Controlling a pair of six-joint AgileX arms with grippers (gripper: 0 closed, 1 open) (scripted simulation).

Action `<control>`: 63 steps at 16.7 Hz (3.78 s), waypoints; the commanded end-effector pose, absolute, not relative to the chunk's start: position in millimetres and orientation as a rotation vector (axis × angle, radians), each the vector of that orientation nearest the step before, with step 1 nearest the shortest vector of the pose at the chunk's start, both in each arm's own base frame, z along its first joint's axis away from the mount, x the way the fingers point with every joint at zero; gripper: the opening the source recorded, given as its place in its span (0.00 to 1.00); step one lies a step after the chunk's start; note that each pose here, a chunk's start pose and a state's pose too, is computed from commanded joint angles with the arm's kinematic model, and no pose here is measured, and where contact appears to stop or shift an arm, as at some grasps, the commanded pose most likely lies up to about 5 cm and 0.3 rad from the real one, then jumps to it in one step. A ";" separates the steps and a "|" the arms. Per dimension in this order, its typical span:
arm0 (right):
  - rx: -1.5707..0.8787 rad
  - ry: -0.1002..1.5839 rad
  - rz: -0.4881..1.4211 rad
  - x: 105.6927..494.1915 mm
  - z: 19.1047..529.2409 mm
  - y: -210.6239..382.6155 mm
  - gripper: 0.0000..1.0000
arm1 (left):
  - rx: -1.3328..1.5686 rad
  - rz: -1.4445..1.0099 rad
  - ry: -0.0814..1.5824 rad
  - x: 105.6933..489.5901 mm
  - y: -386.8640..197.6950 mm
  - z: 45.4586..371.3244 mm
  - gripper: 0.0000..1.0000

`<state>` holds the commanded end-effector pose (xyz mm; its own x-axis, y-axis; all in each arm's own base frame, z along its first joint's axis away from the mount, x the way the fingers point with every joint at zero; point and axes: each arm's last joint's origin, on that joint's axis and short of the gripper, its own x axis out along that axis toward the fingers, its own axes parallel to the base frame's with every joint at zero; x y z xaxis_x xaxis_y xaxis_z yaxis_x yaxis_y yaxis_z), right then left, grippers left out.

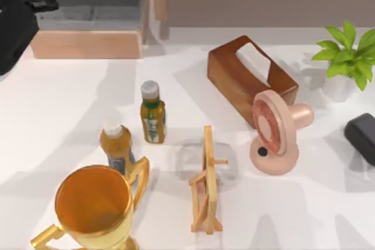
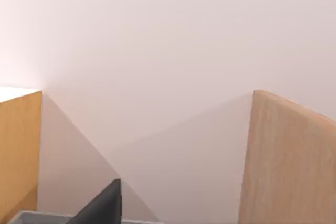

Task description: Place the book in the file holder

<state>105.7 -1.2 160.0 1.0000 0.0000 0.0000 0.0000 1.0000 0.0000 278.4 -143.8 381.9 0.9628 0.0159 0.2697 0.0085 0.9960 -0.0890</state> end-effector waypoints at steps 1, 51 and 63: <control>0.000 0.000 0.000 105.7 160.0 -1.2 1.00 | -0.092 -0.001 -0.263 298.8 -168.8 376.8 1.00; 0.000 0.000 0.000 105.7 160.0 -1.2 1.00 | -0.005 -0.018 -0.096 418.6 -366.3 191.9 0.00; 0.000 0.000 0.000 105.7 160.0 -1.2 1.00 | -0.213 -0.032 -0.240 379.5 -396.9 253.9 0.00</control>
<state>105.7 -1.2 160.0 1.0000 0.0000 0.0000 0.0000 1.0000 0.0000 379.5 -396.9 253.9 0.9710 -0.0059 0.2390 0.0565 0.9770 -0.2054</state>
